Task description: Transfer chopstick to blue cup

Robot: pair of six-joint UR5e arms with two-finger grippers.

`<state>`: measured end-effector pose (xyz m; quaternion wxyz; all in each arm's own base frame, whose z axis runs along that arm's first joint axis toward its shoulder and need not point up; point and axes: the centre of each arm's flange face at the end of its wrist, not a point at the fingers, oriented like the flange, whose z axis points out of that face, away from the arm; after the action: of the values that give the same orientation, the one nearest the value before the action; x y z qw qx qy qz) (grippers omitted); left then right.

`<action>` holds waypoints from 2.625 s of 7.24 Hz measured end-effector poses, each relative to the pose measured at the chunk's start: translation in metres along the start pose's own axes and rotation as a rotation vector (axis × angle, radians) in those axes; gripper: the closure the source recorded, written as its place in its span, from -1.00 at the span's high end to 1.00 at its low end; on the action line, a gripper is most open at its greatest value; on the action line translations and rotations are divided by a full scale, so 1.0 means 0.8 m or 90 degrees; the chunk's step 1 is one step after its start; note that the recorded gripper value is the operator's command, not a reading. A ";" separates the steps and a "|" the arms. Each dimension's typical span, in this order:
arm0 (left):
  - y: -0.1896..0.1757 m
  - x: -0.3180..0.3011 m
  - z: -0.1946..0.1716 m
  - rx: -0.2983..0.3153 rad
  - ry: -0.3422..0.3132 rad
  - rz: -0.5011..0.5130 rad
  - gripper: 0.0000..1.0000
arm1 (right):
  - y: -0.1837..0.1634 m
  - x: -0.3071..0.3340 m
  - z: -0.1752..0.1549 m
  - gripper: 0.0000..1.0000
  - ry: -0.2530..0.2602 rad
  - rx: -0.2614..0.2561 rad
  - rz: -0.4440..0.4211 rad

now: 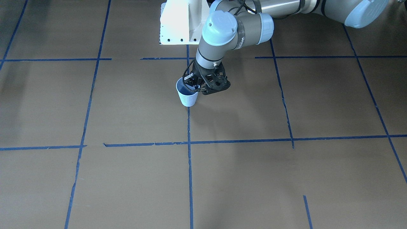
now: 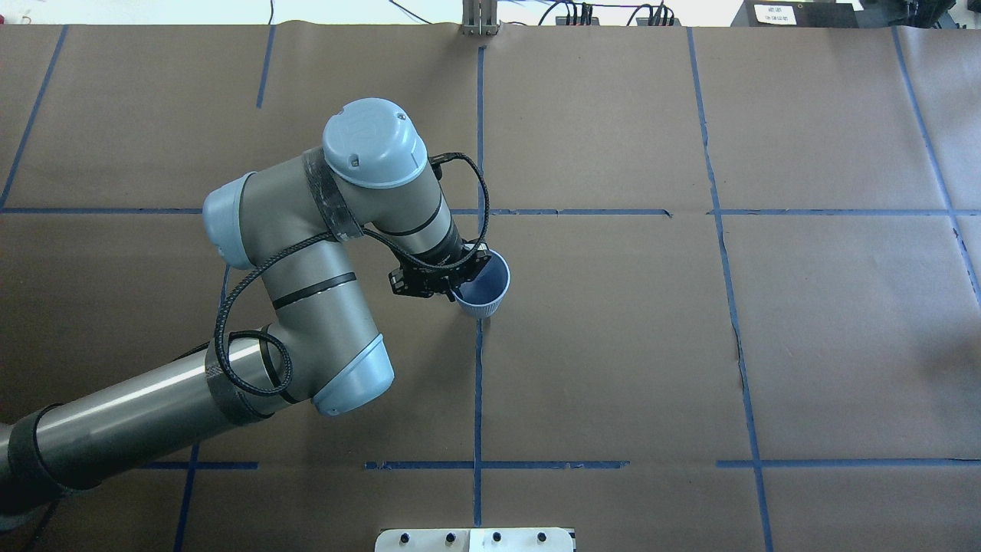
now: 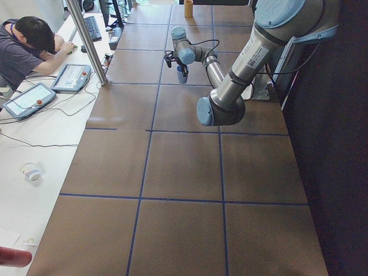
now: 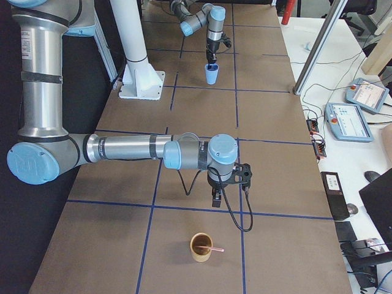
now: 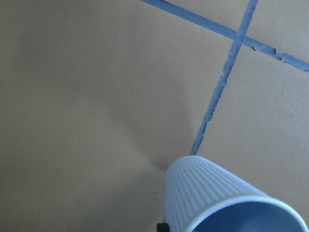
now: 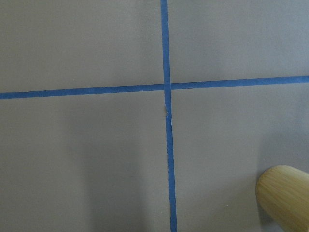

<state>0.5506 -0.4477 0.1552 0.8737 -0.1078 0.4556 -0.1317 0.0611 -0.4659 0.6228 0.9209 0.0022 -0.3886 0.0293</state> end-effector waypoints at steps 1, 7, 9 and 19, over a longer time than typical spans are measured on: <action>0.002 0.001 0.003 0.000 0.002 0.003 -0.69 | 0.000 0.000 0.000 1.00 0.000 0.000 0.000; -0.005 -0.012 0.019 0.008 0.024 0.017 1.00 | -0.001 0.000 0.000 1.00 0.001 0.000 -0.002; -0.008 -0.016 0.009 0.013 0.036 0.018 1.00 | -0.002 -0.001 0.000 1.00 0.002 0.001 -0.003; -0.047 -0.227 -0.279 0.095 -0.052 0.036 1.00 | 0.052 0.083 0.007 1.00 -0.014 0.053 0.009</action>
<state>0.2617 -0.4385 0.1810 0.9006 -0.0347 0.4114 -0.1360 0.1010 -0.4213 0.6738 0.9153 0.0381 -0.3975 0.0521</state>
